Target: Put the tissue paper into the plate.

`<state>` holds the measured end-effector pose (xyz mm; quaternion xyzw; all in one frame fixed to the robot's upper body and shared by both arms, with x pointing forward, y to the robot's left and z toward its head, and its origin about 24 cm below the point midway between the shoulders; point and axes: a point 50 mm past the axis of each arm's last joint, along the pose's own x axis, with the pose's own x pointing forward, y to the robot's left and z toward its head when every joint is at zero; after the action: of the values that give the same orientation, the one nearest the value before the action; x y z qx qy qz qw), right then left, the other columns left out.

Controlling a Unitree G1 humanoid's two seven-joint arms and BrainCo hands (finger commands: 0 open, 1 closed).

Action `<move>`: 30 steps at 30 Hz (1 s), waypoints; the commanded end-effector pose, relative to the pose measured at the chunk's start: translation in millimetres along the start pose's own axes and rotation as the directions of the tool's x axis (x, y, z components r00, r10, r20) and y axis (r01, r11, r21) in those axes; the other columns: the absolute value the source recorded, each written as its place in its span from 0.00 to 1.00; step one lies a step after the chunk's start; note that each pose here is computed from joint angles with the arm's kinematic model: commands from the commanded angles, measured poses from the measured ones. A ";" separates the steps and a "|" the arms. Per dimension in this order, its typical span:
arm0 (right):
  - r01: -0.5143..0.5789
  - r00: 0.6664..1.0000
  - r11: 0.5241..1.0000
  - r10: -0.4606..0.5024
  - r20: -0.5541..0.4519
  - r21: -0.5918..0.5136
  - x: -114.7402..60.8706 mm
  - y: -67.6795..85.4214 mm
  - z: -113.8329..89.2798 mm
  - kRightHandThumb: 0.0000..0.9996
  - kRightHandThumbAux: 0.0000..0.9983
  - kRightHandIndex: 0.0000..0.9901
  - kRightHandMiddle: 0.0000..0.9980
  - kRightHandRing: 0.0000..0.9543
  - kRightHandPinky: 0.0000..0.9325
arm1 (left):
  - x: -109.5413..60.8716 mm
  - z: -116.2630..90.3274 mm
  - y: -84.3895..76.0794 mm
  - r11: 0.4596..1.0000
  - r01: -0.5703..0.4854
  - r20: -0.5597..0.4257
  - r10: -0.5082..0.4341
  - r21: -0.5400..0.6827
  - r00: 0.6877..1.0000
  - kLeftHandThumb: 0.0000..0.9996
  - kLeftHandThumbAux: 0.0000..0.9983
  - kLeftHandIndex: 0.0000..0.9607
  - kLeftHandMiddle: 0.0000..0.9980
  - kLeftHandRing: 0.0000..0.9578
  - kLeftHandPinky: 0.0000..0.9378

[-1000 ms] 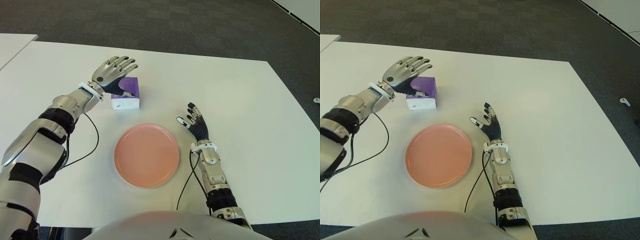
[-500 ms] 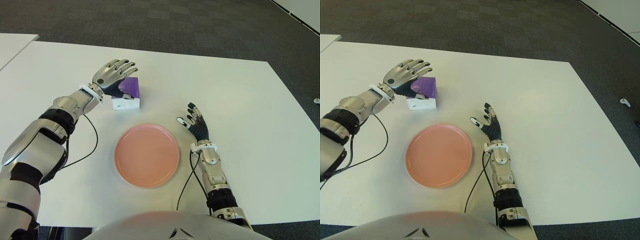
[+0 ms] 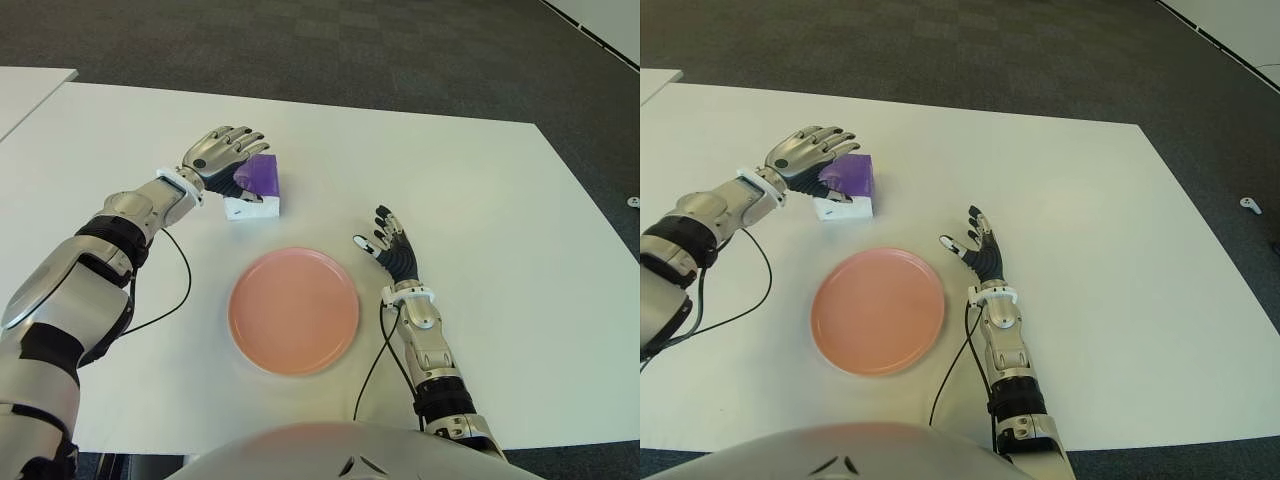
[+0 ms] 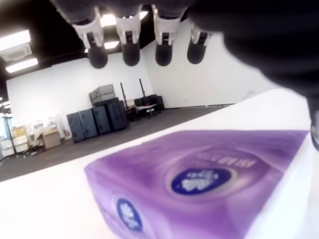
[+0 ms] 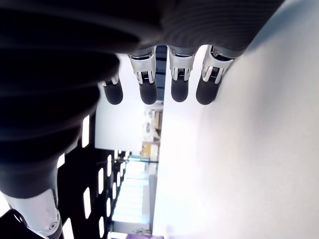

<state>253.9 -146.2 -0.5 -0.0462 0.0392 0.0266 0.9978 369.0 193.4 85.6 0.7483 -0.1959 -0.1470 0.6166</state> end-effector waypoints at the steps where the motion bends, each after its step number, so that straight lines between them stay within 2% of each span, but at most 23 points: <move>1: -0.025 0.979 1.000 0.027 -0.203 0.014 -19.8 4.2 -39.1 0.00 0.71 0.00 0.00 0.00 0.00 | -2.0 -4.0 -2.1 0.998 0.064 -0.013 -0.064 -0.030 0.998 0.00 0.34 0.00 0.00 0.00 0.00; 30: -0.039 0.980 0.999 0.040 -0.197 0.007 -19.9 4.0 -39.6 0.00 0.72 0.00 0.00 0.00 0.00 | -8.3 -10.3 -9.6 0.983 0.178 -0.040 -0.180 -0.051 0.983 0.00 0.33 0.00 0.00 0.00 0.00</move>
<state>253.7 -146.9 -0.9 -0.0482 0.0368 0.0305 0.9977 369.8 202.0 84.3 0.7465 -0.1328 -0.1821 0.6261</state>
